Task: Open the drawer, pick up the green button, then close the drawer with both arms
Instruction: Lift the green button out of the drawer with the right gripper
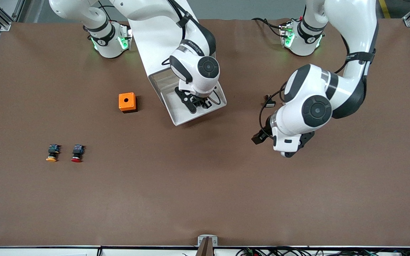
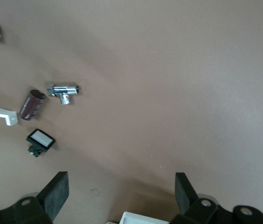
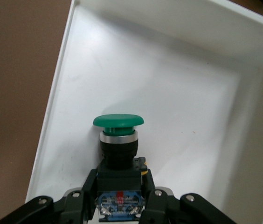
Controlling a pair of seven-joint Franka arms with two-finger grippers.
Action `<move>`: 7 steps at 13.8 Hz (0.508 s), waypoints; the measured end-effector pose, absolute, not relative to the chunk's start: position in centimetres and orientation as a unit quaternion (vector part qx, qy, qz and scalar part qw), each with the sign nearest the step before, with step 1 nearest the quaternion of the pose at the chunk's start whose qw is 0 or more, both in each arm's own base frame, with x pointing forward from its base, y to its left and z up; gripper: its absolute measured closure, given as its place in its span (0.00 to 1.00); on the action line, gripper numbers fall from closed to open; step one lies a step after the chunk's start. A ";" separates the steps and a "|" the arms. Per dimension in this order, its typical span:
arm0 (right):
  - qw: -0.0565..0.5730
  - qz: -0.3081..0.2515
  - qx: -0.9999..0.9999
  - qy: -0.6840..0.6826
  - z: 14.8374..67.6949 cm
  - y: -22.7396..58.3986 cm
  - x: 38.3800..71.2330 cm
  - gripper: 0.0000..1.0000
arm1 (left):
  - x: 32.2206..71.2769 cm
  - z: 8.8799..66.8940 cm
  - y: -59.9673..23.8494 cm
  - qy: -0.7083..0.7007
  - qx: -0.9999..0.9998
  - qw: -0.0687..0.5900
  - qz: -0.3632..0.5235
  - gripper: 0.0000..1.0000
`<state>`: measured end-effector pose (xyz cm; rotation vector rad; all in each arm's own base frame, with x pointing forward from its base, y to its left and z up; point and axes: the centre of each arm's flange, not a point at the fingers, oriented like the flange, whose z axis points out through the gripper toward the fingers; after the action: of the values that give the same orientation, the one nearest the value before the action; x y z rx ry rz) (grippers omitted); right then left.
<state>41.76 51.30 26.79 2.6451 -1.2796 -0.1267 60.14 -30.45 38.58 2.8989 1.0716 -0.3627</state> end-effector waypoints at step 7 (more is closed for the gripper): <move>0.125 -0.047 0.883 -0.449 33.0 50.6 45.0 0.59 | 56.9 33.1 -34.0 0.366 0.926 0.024 -0.093 0.00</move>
<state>44.96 50.58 32.96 2.5734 -1.3088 -0.1363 56.86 -34.04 33.09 2.8653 1.1324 -0.2879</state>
